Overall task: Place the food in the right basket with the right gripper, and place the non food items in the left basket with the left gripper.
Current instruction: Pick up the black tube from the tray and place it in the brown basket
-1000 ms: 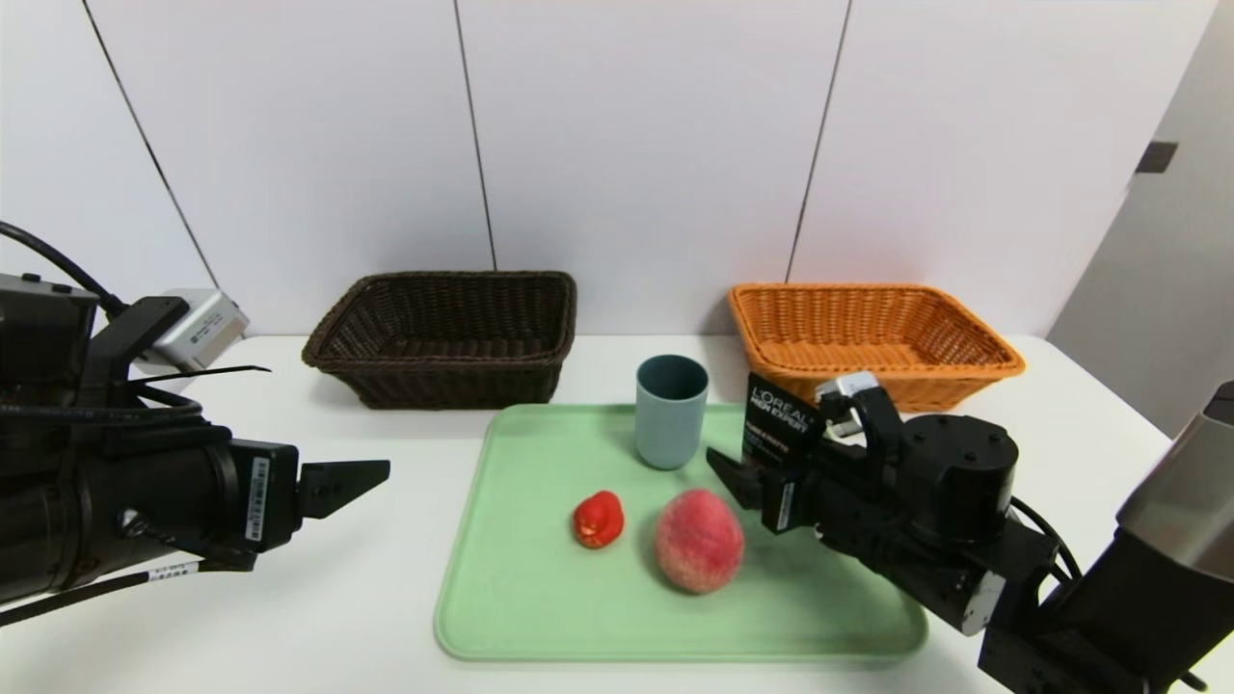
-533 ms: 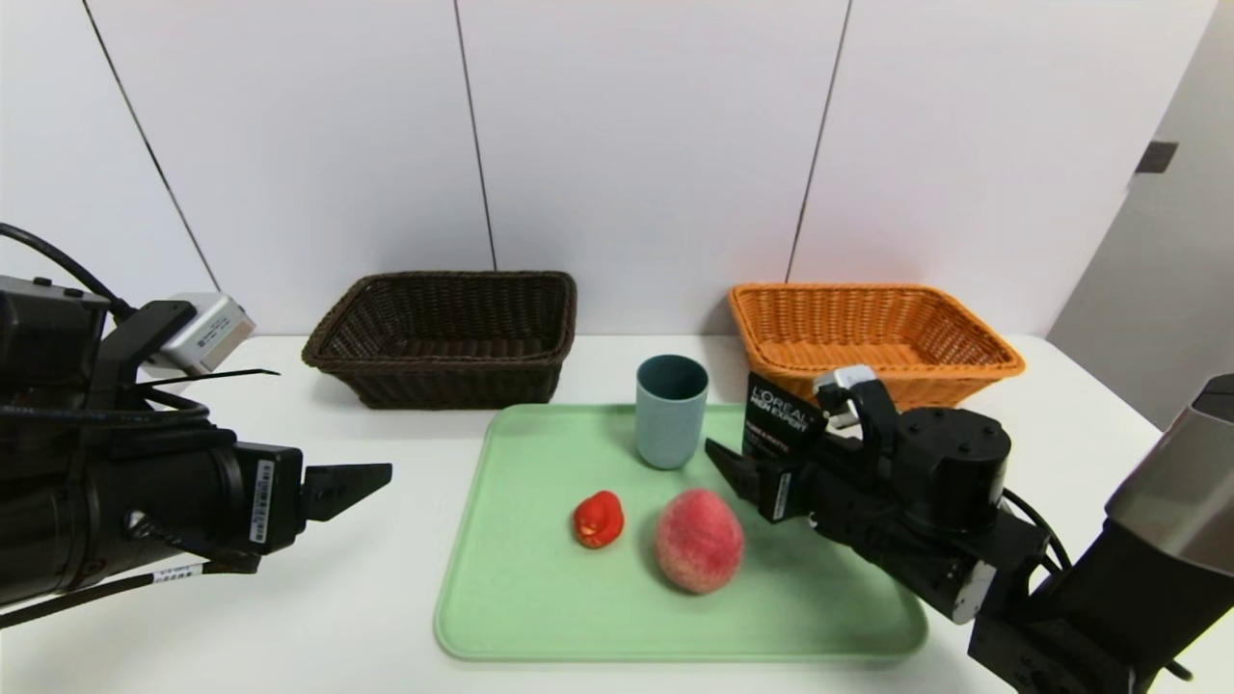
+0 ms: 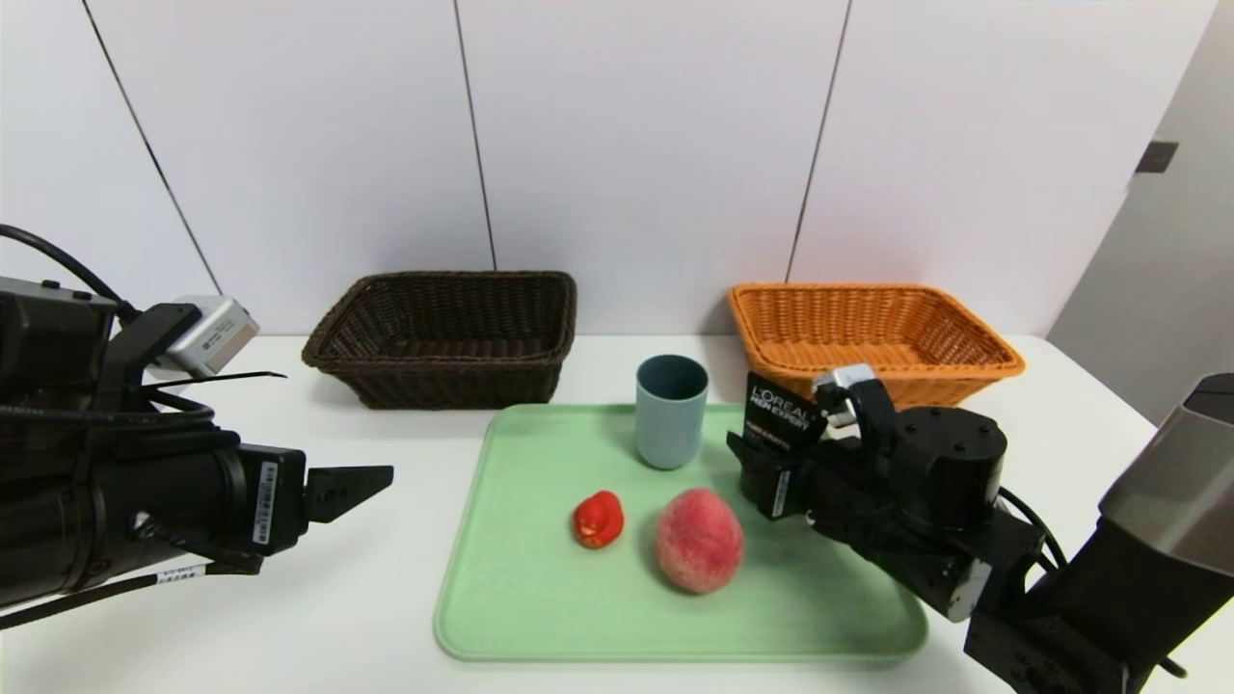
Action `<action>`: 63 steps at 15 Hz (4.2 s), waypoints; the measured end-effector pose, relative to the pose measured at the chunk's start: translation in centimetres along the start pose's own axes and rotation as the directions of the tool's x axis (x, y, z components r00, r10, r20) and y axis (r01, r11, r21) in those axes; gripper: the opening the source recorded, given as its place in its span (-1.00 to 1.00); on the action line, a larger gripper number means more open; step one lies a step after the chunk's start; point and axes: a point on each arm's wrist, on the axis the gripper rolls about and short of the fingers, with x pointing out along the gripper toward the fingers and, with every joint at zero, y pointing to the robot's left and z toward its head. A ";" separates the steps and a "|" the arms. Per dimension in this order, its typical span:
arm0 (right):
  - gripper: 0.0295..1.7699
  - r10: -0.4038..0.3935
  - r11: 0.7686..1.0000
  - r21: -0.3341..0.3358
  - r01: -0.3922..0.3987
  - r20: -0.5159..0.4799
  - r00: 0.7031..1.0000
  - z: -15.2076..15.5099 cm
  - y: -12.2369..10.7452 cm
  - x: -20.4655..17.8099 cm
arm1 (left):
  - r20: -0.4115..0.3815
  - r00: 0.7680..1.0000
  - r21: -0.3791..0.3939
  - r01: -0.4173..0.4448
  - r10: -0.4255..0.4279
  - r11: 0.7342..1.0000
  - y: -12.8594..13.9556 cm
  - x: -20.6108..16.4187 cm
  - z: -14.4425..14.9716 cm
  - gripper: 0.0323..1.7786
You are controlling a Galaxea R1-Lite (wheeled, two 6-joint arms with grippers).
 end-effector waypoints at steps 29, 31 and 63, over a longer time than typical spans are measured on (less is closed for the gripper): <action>-0.54 0.154 0.988 -0.017 -0.154 0.241 0.958 23.5 5.8 -4.0 | -0.047 0.999 0.023 0.001 0.000 1.000 0.3 -0.6 -2.3 0.90; -0.54 0.190 0.981 -0.020 -0.191 0.261 0.947 24.2 7.2 -2.9 | -0.047 0.999 0.025 -0.002 0.003 1.000 0.3 -0.6 -2.3 0.90; -0.54 0.266 0.964 -0.061 -0.258 0.221 0.938 10.9 15.5 17.1 | -0.014 0.999 0.038 -0.033 0.034 0.999 0.4 -1.1 -1.9 0.90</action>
